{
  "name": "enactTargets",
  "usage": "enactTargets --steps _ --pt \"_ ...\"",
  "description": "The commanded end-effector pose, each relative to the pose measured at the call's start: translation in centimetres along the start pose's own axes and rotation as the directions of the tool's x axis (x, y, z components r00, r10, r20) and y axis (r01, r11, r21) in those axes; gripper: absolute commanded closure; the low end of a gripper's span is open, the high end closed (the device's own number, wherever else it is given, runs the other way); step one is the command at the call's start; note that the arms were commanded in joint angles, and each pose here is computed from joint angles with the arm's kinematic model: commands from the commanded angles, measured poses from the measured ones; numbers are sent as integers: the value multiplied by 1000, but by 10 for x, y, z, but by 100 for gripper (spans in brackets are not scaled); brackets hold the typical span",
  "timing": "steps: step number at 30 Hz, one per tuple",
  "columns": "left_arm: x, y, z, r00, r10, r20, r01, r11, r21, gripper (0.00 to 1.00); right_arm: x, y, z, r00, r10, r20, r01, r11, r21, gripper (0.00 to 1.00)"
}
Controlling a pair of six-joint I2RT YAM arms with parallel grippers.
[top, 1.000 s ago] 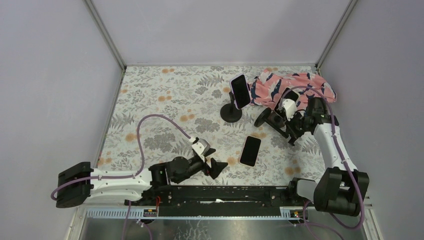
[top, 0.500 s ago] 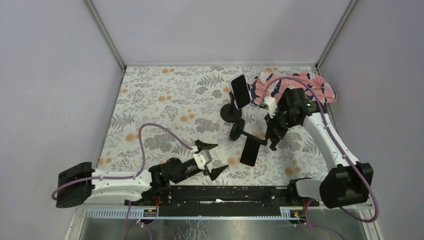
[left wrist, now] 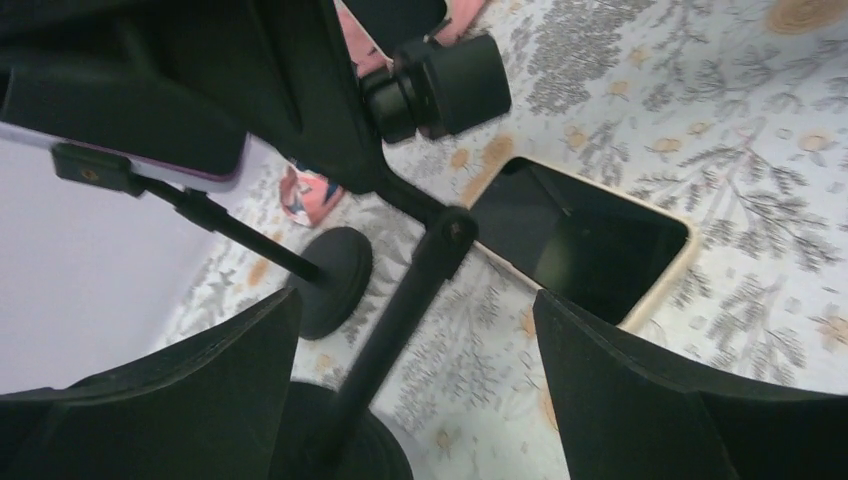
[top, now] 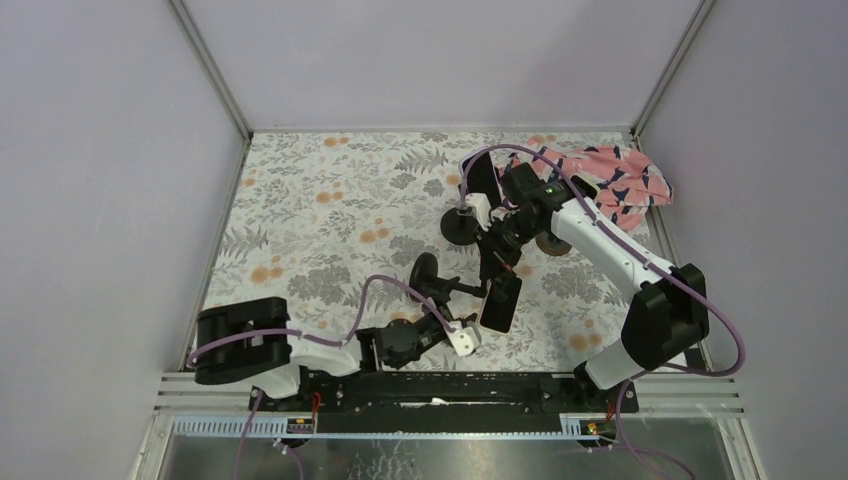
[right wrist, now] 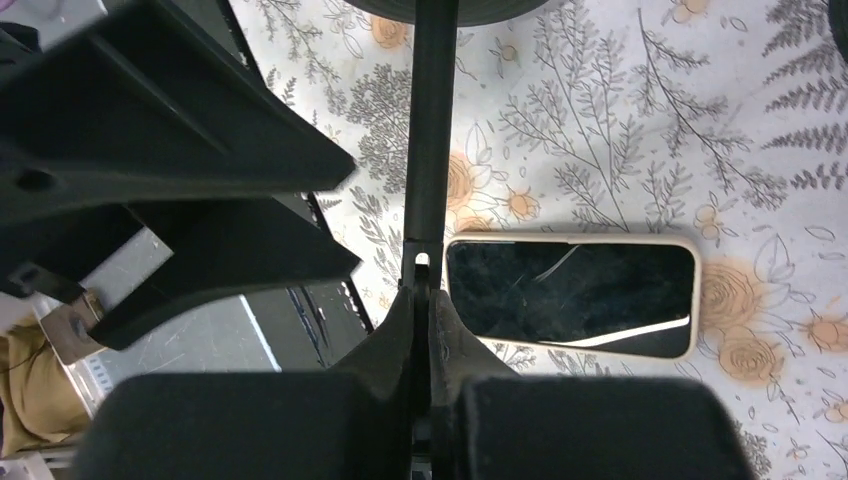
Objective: Place the phone on the phone stand
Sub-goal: Adjust the phone stand at the center of the board.
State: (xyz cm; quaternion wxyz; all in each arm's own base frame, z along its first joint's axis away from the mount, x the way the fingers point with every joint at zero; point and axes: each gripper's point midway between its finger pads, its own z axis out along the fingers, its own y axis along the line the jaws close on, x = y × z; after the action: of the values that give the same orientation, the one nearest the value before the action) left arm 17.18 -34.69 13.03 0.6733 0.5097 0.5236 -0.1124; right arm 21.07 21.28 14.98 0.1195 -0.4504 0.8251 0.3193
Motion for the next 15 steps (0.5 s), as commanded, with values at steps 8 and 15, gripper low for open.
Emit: enactTargets --steps 8,15 --pt "32 28 24 996 45 -72 -47 998 -33 30 -33 29 -3 997 -35 67 40 996 -74 100" --pt "53 22 25 992 37 -118 -33 999 31 37 -37 33 -3 997 -32 63 38 995 -94 100"
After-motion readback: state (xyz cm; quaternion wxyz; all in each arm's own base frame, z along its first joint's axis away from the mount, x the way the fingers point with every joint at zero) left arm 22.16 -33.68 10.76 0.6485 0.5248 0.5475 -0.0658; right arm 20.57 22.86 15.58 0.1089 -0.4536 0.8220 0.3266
